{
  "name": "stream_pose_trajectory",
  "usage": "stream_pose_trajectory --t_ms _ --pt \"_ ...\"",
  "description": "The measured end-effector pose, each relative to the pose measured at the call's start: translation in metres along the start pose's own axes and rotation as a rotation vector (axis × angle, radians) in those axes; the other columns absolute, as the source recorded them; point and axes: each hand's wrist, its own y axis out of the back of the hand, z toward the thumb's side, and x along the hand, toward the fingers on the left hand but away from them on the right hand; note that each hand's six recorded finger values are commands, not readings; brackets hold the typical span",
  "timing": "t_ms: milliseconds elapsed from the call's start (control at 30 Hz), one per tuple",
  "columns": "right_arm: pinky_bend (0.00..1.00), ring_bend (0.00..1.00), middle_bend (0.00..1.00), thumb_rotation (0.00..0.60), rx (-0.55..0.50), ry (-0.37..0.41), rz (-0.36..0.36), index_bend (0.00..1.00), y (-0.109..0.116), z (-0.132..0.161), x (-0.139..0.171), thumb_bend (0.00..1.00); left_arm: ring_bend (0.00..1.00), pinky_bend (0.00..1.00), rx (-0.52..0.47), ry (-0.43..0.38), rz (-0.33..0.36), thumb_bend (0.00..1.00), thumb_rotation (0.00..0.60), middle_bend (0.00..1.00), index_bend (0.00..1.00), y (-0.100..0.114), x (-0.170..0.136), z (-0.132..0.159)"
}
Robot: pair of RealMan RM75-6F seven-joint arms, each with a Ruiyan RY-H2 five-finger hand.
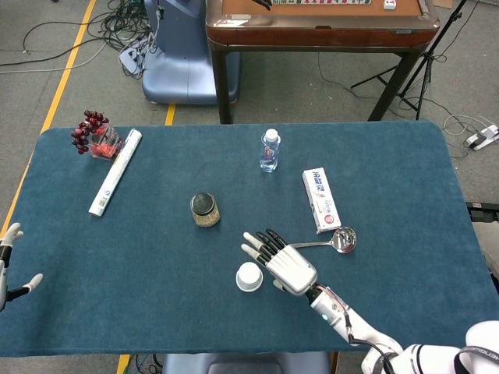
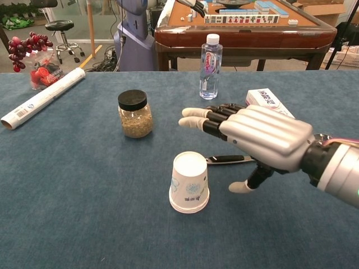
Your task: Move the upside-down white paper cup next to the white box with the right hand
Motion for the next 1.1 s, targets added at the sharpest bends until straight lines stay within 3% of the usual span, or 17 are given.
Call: stream_pose_trajectory --t_ms 500,1100 --pt "0.09 0.00 0.00 0.600 0.026 0.111 -0.029 0.00 -0.002 0.049 -0.024 0.00 0.29 0.59 -0.018 0.004 -0.001 0.06 0.600 0.22 0.02 0.001 0.000 -0.002" --pt "0.09 0.00 0.00 0.600 0.063 0.057 -0.029 0.00 -0.010 0.040 -0.064 0.00 0.29 0.59 -0.033 0.004 -0.004 0.06 0.600 0.22 0.02 0.003 -0.003 -0.003"
